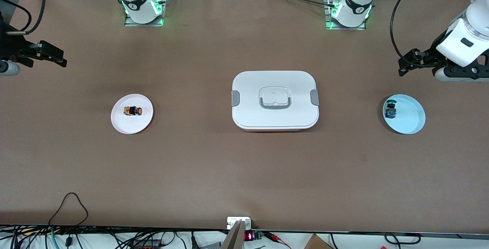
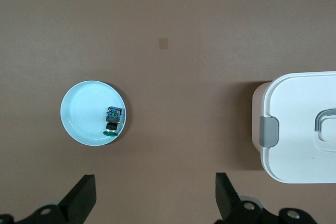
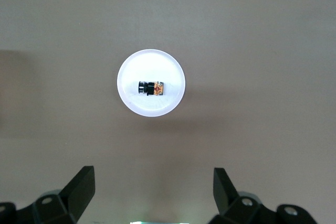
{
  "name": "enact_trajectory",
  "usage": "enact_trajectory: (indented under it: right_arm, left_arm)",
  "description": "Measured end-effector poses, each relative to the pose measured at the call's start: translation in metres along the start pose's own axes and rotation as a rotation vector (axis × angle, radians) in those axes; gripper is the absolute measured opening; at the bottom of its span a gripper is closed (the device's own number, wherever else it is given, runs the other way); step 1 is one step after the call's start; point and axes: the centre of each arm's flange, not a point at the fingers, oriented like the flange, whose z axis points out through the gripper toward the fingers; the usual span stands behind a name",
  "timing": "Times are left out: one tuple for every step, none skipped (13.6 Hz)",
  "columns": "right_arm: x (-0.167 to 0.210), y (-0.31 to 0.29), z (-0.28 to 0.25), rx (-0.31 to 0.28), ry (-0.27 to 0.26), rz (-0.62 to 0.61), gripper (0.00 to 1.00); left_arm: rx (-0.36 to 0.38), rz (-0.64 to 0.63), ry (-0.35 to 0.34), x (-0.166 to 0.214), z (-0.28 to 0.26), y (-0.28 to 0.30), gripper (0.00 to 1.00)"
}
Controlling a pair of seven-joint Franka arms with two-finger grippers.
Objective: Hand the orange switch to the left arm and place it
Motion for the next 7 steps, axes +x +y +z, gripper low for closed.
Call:
enact_trajectory:
  right_arm:
    - [-0.0002, 0.0001, -0.0008, 0.000, 0.001, 0.000, 1.00]
    - [-0.0010, 0.0002, -0.0030, 0.000, 0.005, 0.001, 1.00]
    - [-0.0025, 0.0003, -0.0056, 0.000, 0.009, 0.001, 1.00]
    - [-0.0038, 0.0003, -0.0074, 0.000, 0.011, 0.001, 1.00]
    - [-0.0045, 0.0002, -0.0083, 0.000, 0.011, 0.002, 1.00]
    - [-0.0045, 0.0002, -0.0083, 0.000, 0.011, 0.002, 1.00]
    - [-0.0044, 0.0002, -0.0079, 0.000, 0.009, 0.002, 1.00]
  left_arm:
    - [0.000, 0.000, 0.000, 0.0000, 0.0000, 0.0000, 1.00]
    - [0.000, 0.000, 0.000, 0.0000, -0.0001, 0.0000, 1.00]
    - [0.000, 0.000, 0.000, 0.0000, -0.0001, 0.0000, 1.00]
    - [0.000, 0.000, 0.000, 0.0000, -0.0001, 0.0000, 1.00]
    - [0.000, 0.000, 0.000, 0.0000, -0.0001, 0.0000, 1.00]
    - [0.000, 0.000, 0.000, 0.0000, -0.0001, 0.0000, 1.00]
    - [0.000, 0.000, 0.000, 0.0000, -0.0001, 0.0000, 1.00]
